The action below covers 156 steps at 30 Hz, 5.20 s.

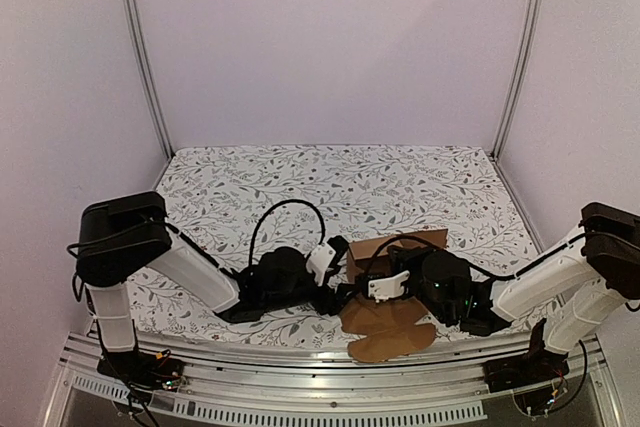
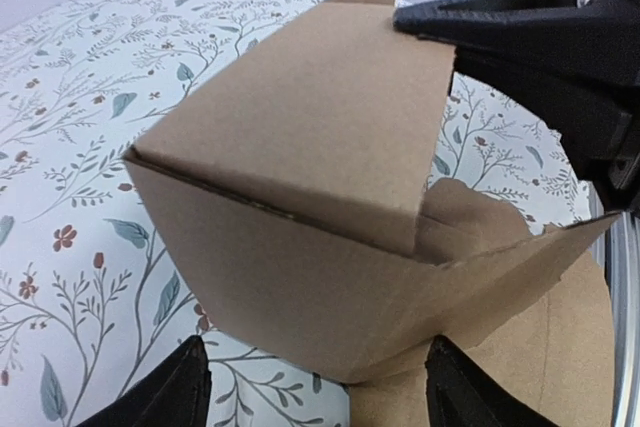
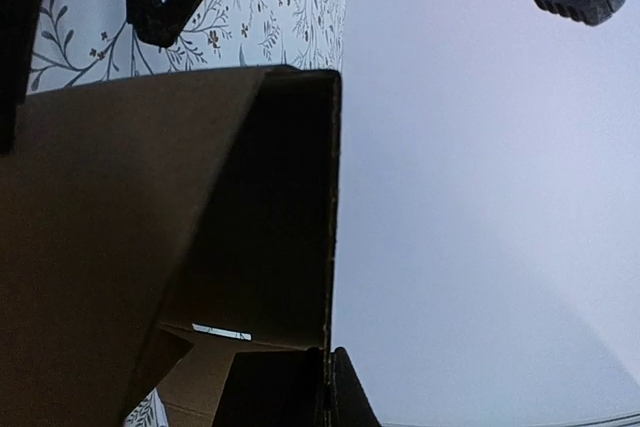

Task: Fold the paper box

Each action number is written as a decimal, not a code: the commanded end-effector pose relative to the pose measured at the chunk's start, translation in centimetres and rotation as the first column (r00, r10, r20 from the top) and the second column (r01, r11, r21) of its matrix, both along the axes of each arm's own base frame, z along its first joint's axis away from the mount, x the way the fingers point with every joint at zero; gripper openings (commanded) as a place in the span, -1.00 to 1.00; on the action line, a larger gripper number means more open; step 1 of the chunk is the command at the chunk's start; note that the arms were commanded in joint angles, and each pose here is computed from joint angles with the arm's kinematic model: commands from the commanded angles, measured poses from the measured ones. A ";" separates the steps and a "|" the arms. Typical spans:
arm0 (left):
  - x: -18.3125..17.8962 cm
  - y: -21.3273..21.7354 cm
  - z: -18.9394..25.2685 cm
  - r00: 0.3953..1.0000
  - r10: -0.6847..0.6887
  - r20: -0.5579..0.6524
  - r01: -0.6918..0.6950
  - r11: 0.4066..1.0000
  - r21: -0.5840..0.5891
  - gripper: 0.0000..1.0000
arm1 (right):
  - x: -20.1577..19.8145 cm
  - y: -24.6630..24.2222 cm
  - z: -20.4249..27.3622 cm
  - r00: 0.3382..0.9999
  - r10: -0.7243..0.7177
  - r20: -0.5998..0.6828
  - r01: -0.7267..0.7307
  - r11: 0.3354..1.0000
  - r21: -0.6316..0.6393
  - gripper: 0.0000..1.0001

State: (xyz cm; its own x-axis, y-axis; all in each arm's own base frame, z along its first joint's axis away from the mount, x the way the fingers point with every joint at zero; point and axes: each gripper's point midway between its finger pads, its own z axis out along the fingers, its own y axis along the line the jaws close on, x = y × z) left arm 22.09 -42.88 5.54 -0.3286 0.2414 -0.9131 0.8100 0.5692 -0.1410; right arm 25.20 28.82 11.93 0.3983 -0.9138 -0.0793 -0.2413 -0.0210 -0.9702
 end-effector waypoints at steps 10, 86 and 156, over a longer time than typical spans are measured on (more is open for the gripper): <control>1.3 -2.2 2.6 0.965 0.124 0.231 -0.120 0.992 -0.029 0.51 | -0.2 -0.2 -1.5 0.998 -0.040 -0.039 0.039 0.999 -0.028 -1.00; 4.6 -4.0 -2.1 0.959 0.105 0.264 -0.136 0.985 0.101 -0.55 | 1.8 1.1 -2.2 -0.414 0.275 -0.868 0.552 0.834 0.001 -0.01; 4.3 -3.2 0.3 0.941 0.221 0.258 -0.253 0.962 0.099 -0.07 | 1.3 0.4 -4.3 -0.537 0.223 -0.814 0.526 0.843 -0.116 0.01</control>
